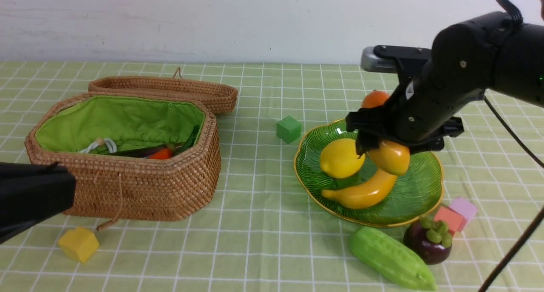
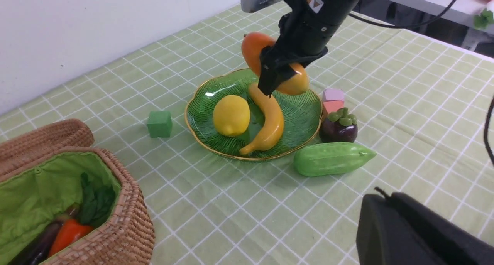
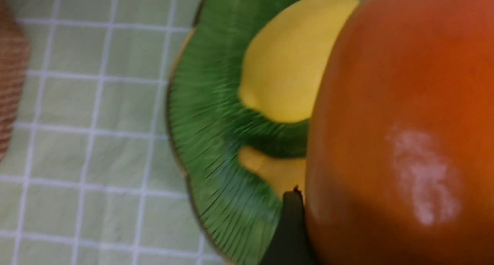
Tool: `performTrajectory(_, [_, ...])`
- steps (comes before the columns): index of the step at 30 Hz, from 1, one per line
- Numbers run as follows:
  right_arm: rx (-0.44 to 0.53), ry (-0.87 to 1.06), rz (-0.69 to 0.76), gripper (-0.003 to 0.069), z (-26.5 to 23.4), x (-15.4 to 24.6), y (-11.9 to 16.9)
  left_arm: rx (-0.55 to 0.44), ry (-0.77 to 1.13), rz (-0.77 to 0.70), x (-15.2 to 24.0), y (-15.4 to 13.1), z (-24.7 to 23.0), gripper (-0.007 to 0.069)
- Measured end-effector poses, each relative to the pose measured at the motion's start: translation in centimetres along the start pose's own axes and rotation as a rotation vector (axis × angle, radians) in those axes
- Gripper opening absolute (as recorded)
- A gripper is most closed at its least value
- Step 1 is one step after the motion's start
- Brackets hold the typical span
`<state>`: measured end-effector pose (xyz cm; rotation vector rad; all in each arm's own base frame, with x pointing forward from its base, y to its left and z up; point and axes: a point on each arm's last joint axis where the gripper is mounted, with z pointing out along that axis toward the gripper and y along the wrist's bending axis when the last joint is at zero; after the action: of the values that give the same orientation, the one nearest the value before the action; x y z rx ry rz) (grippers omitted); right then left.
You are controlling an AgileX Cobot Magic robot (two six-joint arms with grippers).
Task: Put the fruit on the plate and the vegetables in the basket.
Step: Use the right arm to grab a mango and put it into the right plate, then take a chayote with your right arm and place it on the basket on the left.
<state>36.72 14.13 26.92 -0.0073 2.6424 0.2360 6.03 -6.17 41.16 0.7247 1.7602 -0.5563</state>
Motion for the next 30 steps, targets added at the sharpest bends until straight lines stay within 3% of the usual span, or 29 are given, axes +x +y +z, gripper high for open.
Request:
performTrajectory(10, [0.062, 0.043, 0.079, 0.0556, 4.0, -0.6, -3.7, 0.006, 0.0, -0.003, 0.0, -0.1, 0.0, -0.0006])
performTrajectory(12, [0.065, 0.042, 0.086, 0.0574, 4.0, -0.7, -4.0, 0.007, 0.007, -0.003, 0.1, -0.1, 0.0, -0.0005])
performTrajectory(15, [0.069, 0.05, 0.088, 0.0662, 4.0, -0.7, -4.1, 0.01, 0.028, -0.003, 0.3, -0.1, 0.0, -0.0006])
performTrajectory(19, [0.077, 0.081, 0.091, 0.0677, 3.8, -0.4, -4.1, 0.012, 0.045, -0.003, 0.4, -0.1, 0.0, -0.0003])
performTrajectory(26, [0.044, 0.05, 0.061, 0.0573, -0.5, -0.6, -3.7, 0.012, 0.047, 0.005, 0.4, -0.1, 0.0, -0.0002])
performTrajectory(28, [0.012, 0.055, 0.019, 0.0504, -3.2, -0.3, -3.4, 0.013, 0.047, 0.016, 0.4, -0.1, 0.0, -0.0002])
performTrajectory(29, [0.012, 0.055, 0.019, 0.0504, -3.2, -0.3, -3.4, 0.013, 0.047, 0.016, 0.4, -0.1, 0.0, -0.0002])
performTrajectory(30, [-0.004, 0.079, -0.016, 0.0443, -4.8, 0.2, -3.2, 0.013, 0.047, 0.019, 0.4, -0.1, 0.0, -0.0002])
